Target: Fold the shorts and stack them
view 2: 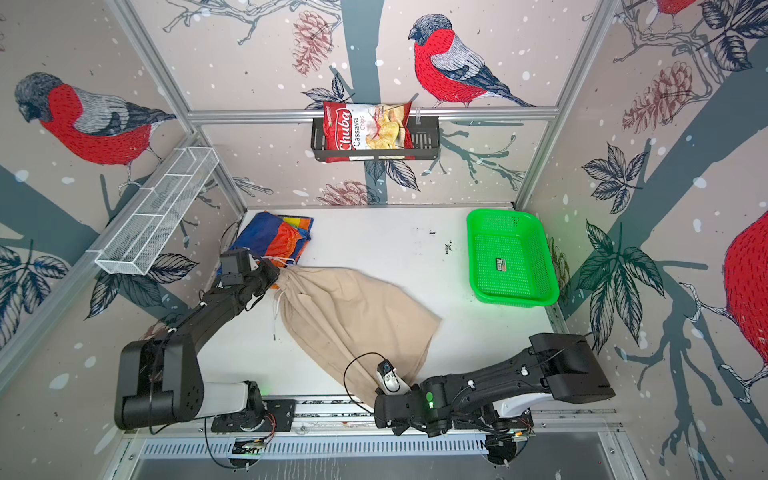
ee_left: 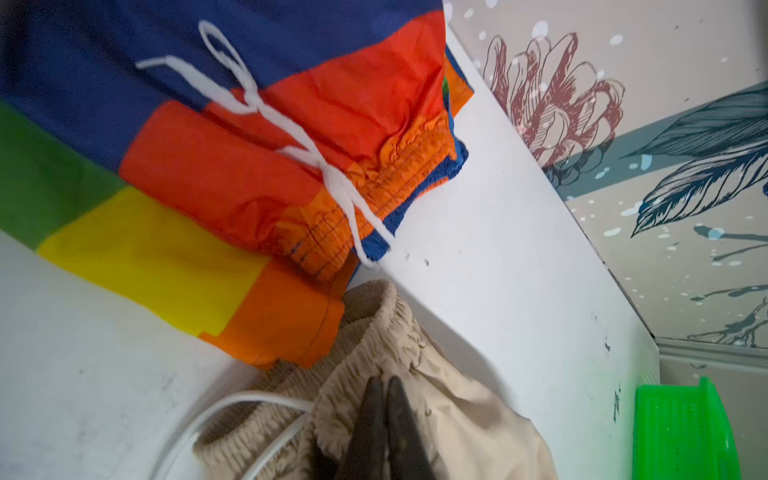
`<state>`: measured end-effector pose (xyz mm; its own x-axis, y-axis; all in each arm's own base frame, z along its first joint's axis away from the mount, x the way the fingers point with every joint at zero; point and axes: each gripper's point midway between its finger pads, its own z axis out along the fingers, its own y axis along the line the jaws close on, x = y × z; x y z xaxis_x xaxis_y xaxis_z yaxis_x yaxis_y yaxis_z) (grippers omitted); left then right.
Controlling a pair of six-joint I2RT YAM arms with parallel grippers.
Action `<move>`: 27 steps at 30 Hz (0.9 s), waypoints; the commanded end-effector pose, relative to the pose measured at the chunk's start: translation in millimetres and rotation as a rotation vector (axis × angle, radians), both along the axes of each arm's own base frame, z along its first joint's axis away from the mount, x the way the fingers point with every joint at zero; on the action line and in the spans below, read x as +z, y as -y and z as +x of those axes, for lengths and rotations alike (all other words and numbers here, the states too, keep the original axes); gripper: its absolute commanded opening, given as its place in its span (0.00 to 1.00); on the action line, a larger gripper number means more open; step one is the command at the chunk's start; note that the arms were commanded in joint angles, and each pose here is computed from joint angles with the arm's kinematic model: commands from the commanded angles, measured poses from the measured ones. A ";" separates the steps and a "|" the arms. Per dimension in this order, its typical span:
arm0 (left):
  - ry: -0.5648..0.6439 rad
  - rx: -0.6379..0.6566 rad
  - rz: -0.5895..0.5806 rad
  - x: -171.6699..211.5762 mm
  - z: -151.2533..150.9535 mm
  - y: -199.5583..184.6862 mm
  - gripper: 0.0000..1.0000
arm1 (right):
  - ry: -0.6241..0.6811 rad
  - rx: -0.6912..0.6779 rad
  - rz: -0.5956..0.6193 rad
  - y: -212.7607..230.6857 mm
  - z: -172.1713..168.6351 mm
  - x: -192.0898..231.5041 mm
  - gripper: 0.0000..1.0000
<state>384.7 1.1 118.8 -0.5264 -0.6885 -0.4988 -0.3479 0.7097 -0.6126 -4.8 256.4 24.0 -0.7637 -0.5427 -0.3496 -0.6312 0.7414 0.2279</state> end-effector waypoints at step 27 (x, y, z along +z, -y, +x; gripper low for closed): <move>-0.009 -0.076 -0.109 -39.8 -28.0 24.2 0.00 | -0.067 -0.666 0.155 58.3 227.7 -1.7 0.10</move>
